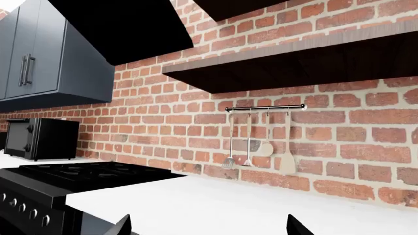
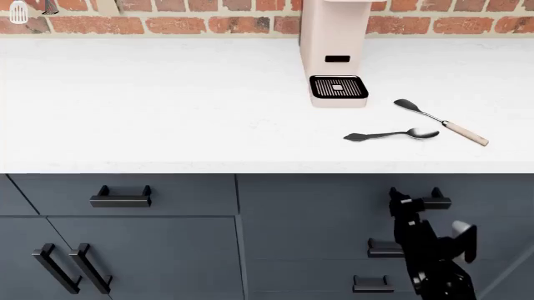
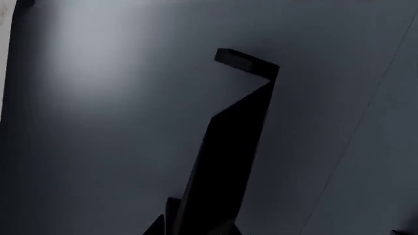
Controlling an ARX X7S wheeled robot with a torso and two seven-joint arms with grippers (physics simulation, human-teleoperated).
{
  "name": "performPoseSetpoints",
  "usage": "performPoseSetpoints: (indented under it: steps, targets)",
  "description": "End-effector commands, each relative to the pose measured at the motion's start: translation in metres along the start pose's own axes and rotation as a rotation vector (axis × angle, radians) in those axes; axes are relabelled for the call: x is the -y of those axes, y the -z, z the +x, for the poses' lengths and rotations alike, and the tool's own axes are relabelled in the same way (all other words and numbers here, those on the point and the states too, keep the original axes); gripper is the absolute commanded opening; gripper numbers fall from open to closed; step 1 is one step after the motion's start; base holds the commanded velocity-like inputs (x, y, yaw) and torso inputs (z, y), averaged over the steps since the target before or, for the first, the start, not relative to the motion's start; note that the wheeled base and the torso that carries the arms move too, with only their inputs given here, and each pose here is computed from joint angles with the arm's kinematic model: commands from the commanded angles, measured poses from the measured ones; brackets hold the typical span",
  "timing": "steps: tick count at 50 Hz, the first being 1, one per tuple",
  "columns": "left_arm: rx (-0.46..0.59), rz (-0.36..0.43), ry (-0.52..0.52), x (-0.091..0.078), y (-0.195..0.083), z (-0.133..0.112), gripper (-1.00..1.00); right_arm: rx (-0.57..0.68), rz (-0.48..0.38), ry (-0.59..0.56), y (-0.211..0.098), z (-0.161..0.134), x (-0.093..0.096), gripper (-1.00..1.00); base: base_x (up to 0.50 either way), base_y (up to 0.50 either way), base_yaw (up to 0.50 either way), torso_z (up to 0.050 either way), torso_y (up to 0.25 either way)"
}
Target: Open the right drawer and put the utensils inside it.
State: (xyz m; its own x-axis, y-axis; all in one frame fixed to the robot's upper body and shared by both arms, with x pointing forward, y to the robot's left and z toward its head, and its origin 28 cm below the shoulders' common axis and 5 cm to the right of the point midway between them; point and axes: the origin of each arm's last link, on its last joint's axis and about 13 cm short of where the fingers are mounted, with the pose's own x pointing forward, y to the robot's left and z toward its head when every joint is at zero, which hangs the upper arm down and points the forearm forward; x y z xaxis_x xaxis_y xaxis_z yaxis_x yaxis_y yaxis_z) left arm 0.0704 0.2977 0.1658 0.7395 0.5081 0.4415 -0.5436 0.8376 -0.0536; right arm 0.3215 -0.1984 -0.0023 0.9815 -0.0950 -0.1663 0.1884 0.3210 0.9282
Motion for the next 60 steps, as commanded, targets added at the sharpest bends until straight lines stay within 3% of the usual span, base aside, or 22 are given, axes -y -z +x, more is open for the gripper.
performPoseSetpoints:
  steps: [1, 14, 26, 33, 41, 50, 60]
  targets:
    - [-0.005, 0.002, -0.002, 0.001, 0.001, 0.0, 1.0, 0.051, -0.005, 0.069, -0.013, -0.013, 0.021, -1.0, 0.0, 0.0, 0.0, 0.0, 0.0]
    - [-0.009, 0.002, -0.005, 0.001, 0.001, 0.0, 1.0, 0.058, -0.013, 0.024, -0.012, -0.027, 0.013, -1.0, 0.0, 0.0, 0.0, 0.0, 0.0]
    - [-0.01, 0.006, -0.008, 0.001, 0.002, 0.0, 1.0, 0.036, -0.082, -0.027, -0.021, -0.084, 0.018, -1.0, 0.0, 0.0, 0.0, 0.0, 0.0]
    - [-0.007, 0.014, -0.011, 0.001, 0.001, 0.0, 1.0, 0.034, -0.217, -0.086, -0.024, -0.126, 0.027, -1.0, 0.0, 0.0, 0.0, 0.0, 0.0]
    - [-0.004, 0.021, -0.014, 0.001, 0.0, 0.0, 1.0, 0.037, -0.415, -0.074, -0.024, -0.188, 0.058, -1.0, 0.0, 0.0, 0.0, 0.0, 0.0]
    - [-0.003, 0.014, -0.018, 0.001, 0.0, -0.001, 1.0, -0.2, -0.375, -0.168, -0.014, -0.235, 0.087, -1.0, 0.0, 0.0, 0.0, 0.0, 0.0]
    - [-0.009, 0.012, -0.019, 0.001, 0.002, -0.001, 1.0, -0.526, -0.403, -0.093, -0.003, -0.27, 0.118, -1.0, 0.0, 0.0, 0.0, -0.002, 0.0]
